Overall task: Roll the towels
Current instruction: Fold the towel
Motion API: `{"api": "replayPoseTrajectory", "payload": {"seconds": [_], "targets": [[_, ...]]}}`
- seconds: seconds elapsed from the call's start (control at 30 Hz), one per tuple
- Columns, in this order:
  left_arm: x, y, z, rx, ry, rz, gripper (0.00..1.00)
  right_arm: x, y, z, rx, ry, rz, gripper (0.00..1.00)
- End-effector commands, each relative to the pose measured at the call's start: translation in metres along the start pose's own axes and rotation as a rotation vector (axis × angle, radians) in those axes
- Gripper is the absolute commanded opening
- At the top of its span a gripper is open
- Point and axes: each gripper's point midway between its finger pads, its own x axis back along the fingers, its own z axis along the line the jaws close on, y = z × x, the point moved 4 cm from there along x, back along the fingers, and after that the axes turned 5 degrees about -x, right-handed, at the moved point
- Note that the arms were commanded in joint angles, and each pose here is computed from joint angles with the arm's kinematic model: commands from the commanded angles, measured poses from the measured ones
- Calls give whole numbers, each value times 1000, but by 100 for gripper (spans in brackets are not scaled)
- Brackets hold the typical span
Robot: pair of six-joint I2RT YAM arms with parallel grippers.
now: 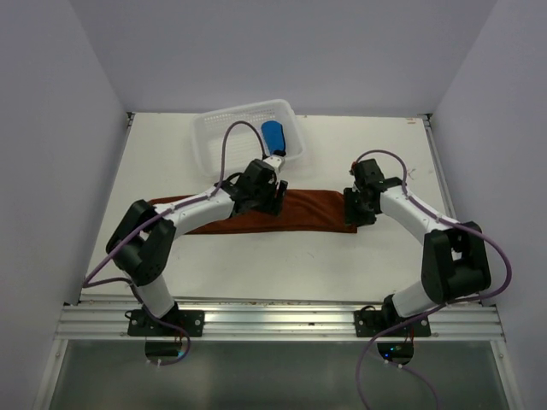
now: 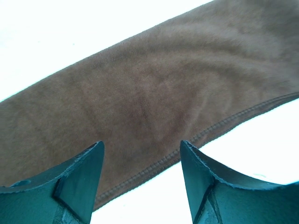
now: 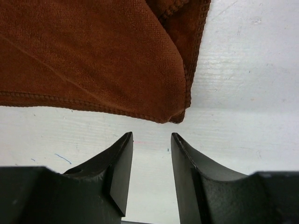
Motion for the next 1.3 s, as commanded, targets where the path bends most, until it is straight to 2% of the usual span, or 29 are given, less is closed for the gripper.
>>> {"api": "replayPoseTrajectory", "payload": {"seconds": [0.0, 0.2, 0.4, 0.67, 0.77, 0.87, 0.9, 0.97, 1.0, 1.03, 1.27], "targets": [[26, 20, -1, -22, 1, -73, 71, 8, 14, -2, -48, -15, -90, 44], [53, 27, 7, -39, 28, -115, 73, -5, 29, -15, -201, 14, -141, 45], [75, 25, 30, -33, 79, -152, 76, -23, 39, -17, -225, 33, -154, 47], [102, 24, 68, 14, 135, -189, 78, -52, 31, -22, -241, 6, -95, 46], [116, 27, 79, 20, 163, -213, 79, -56, 26, -30, -231, -44, -79, 41], [129, 28, 90, 20, 213, -238, 81, -56, 24, -37, -227, -89, -78, 29], [131, 27, 94, 16, 232, -240, 83, -56, 22, -37, -229, -91, -74, 20], [138, 27, 101, 23, 274, -261, 84, -56, 24, -40, -225, -108, -74, 12], [138, 23, 107, 30, 293, -263, 85, -54, 25, -42, -225, -122, -69, 3], [142, 22, 108, 37, 301, -277, 86, -53, 25, -45, -227, -133, -68, 0], [139, 10, 119, 100, 308, -292, 89, -18, 55, -78, -322, -206, -156, 0]]}}
